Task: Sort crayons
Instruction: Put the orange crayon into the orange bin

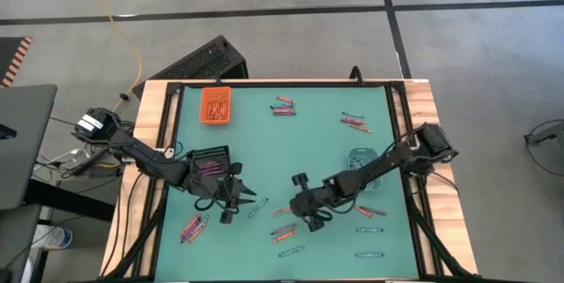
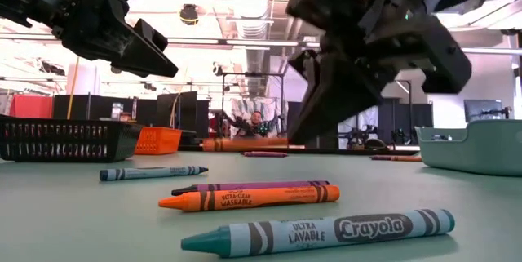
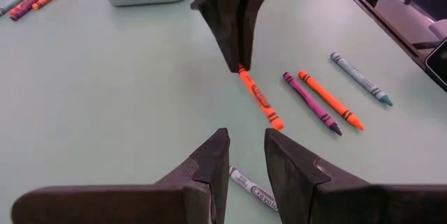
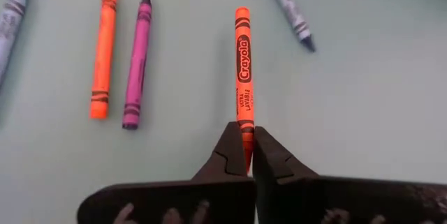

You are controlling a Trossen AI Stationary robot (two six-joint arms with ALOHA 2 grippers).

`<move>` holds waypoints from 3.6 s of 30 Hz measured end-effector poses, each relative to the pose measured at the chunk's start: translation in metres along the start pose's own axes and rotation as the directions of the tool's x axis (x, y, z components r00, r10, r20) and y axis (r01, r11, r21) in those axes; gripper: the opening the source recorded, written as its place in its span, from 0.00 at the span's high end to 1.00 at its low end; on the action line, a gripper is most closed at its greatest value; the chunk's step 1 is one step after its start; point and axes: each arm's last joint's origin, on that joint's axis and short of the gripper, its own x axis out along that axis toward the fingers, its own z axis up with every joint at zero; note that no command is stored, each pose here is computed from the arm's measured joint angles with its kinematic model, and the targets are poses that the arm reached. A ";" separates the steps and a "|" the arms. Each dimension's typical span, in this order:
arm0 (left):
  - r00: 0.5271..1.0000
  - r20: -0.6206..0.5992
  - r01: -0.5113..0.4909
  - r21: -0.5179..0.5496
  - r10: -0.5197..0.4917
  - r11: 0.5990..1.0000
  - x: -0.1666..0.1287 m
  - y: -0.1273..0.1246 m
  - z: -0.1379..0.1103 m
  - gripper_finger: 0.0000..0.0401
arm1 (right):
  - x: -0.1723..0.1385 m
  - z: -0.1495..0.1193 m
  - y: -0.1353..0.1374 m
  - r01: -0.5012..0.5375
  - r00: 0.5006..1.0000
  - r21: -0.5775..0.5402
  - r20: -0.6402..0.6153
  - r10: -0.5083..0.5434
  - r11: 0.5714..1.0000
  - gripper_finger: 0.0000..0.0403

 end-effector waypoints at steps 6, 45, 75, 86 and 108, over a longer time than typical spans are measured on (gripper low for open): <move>1.000 0.003 0.000 -0.009 0.000 1.000 0.000 0.000 0.000 0.80 | -0.017 0.000 -0.001 0.022 0.999 -0.028 0.044 -0.021 0.999 1.00; 0.855 0.517 -0.158 0.171 0.048 0.973 -0.011 0.010 0.053 0.80 | -0.045 0.007 -0.043 0.218 0.519 0.112 0.828 -0.212 0.970 1.00; 0.777 0.626 -0.213 0.159 0.068 0.964 -0.018 0.015 0.064 0.80 | -0.046 0.006 -0.050 0.227 0.511 0.140 0.825 -0.241 0.964 1.00; 0.776 0.630 -0.189 0.207 0.017 0.960 -0.018 0.014 0.064 0.98 | -0.046 0.006 -0.051 0.228 0.510 0.140 0.826 -0.241 0.964 1.00; 0.783 0.622 -0.177 0.204 0.012 0.963 -0.017 0.013 0.063 0.82 | -0.042 0.002 -0.064 0.154 0.538 0.228 0.797 -0.275 0.961 0.87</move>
